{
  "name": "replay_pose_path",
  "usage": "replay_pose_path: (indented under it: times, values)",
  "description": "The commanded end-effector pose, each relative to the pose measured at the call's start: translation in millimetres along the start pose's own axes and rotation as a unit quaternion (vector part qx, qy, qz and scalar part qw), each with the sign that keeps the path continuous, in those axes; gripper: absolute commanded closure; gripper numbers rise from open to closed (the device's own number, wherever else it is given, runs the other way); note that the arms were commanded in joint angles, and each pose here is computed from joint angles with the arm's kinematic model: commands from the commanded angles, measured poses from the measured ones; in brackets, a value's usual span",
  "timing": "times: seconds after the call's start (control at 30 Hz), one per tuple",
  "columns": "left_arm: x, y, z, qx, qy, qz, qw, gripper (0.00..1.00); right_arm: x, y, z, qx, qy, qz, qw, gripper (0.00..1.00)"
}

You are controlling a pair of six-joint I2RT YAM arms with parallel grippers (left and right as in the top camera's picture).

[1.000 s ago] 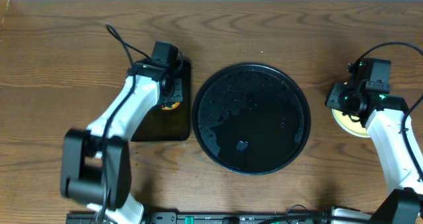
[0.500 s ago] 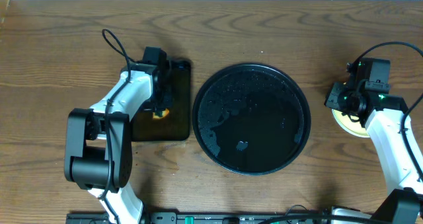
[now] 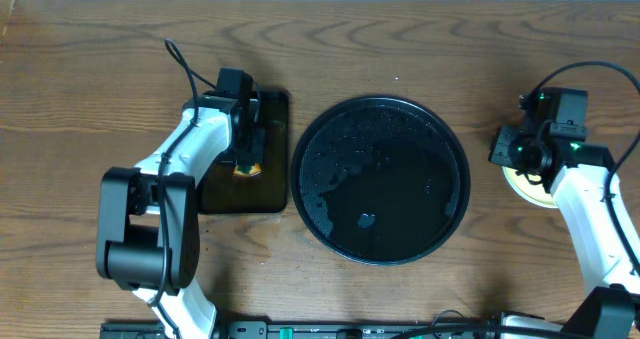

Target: Clean dirty plates on tray and stack at the side

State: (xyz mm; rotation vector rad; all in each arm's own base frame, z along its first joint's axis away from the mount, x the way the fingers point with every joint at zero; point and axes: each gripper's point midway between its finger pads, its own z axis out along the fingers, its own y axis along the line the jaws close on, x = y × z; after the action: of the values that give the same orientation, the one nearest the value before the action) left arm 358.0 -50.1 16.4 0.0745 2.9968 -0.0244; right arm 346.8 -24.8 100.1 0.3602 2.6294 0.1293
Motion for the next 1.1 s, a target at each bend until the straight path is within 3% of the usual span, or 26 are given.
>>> replay_pose_path:
  times: [0.0,0.07,0.23,0.33,0.4,0.43,0.57,0.63,0.83,0.9,1.07]
  values:
    - [-26,-6,-49,0.014,-0.075,0.01,0.997,0.48,3,20,3,-0.02,0.001,-0.057,0.998,0.64]
    - [-29,-6,-68,0.016,-0.098,0.009,0.995,0.32,0,32,3,-0.032,-0.009,-0.075,0.997,0.63]
    - [-21,-6,-96,0.019,-0.115,0.0,0.993,0.26,-4,77,0,-0.085,-0.039,-0.166,0.982,0.55]
    - [-4,-3,-94,0.02,-0.079,-0.062,0.995,0.25,7,94,-1,-0.111,-0.026,-0.192,0.975,0.38]
    - [24,-1,-91,0.012,-0.022,-0.117,0.993,0.24,29,88,0,-0.104,0.02,-0.188,0.977,0.06]
    - [32,0,-90,0.009,-0.005,-0.125,0.992,0.24,38,84,-1,-0.1,0.041,-0.177,0.978,0.01]
    - [81,4,-95,-0.013,0.087,-0.145,0.986,0.23,70,72,-8,-0.083,0.111,-0.145,0.98,0.01]
    - [94,4,-100,-0.012,0.085,-0.142,0.986,0.23,76,68,-20,-0.08,0.107,-0.142,0.981,0.01]
    - [97,-10,-146,0.037,-0.102,-0.075,0.991,0.22,75,57,-66,-0.088,-0.049,-0.152,0.983,0.01]
    - [98,-13,-183,0.059,-0.229,-0.058,0.97,0.22,71,46,-93,-0.074,-0.137,-0.144,0.977,0.01]
    - [112,-9,-231,0.085,-0.337,-0.058,0.936,0.22,68,45,-132,-0.089,-0.221,-0.143,0.961,0.01]
